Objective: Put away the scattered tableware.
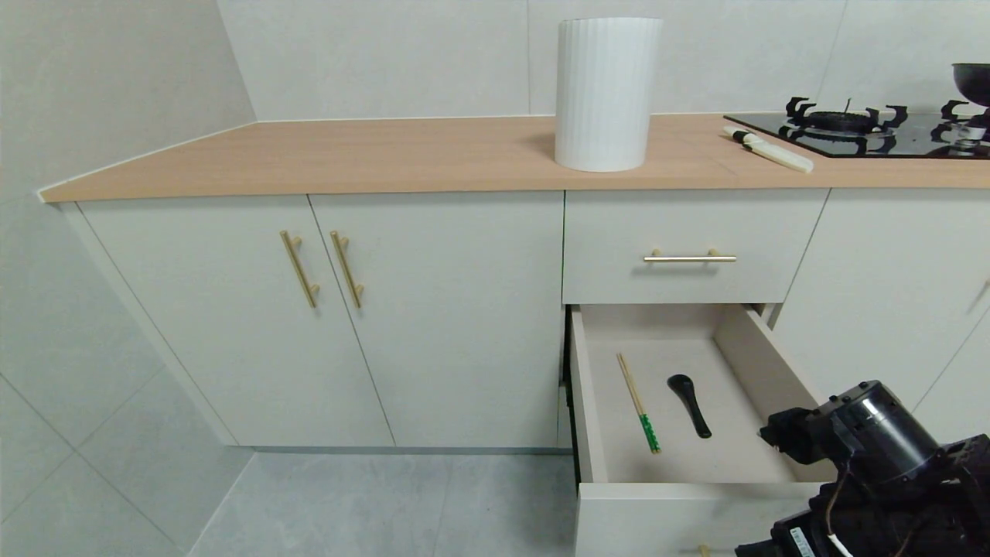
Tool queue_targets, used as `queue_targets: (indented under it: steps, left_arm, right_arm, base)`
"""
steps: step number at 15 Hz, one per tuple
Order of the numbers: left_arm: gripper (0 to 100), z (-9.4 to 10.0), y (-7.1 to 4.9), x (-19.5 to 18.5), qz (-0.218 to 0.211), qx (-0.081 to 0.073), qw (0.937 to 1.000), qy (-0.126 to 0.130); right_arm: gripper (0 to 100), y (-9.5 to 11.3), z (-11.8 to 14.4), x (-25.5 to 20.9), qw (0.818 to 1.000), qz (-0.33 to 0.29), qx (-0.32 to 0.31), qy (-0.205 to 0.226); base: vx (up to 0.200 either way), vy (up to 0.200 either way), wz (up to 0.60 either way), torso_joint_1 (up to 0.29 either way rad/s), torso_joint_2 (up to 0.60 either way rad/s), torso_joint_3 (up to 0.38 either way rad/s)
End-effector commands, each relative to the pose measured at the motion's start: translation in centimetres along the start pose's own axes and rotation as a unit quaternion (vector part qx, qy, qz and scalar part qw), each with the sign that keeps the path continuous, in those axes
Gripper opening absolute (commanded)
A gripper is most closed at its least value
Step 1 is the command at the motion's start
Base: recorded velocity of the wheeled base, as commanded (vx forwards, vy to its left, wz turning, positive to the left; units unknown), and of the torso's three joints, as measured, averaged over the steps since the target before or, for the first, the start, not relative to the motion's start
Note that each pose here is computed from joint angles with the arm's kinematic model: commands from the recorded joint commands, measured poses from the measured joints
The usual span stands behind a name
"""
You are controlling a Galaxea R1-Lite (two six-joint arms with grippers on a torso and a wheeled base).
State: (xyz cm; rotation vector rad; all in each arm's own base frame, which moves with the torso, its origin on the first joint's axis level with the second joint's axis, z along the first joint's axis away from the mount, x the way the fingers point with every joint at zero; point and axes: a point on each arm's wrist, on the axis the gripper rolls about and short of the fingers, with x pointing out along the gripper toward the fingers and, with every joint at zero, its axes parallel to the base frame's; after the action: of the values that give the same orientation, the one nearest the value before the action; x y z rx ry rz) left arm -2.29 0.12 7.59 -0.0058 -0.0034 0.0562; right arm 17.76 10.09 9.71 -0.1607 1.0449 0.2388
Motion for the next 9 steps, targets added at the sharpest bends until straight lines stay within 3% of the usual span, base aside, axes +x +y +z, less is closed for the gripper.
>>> queue_targets:
  steps: [1, 9]
  left_arm:
    - [100, 0.0, 0.0, 0.0, 0.0, 0.0, 1.0, 0.0]
    - [100, 0.0, 0.0, 0.0, 0.0, 0.0, 1.0, 0.0]
  right_arm:
    - [100, -0.1, 0.0, 0.7, 1.0, -0.008, 0.003, 0.011]
    - [100, -0.7, 1.0, 1.9, 0.999, -0.027, 0.037, -0.015]
  base:
    - [0.0, 0.0, 0.0, 0.0, 0.0, 0.0]
    - [0.0, 0.0, 0.0, 0.0, 0.0, 0.0]
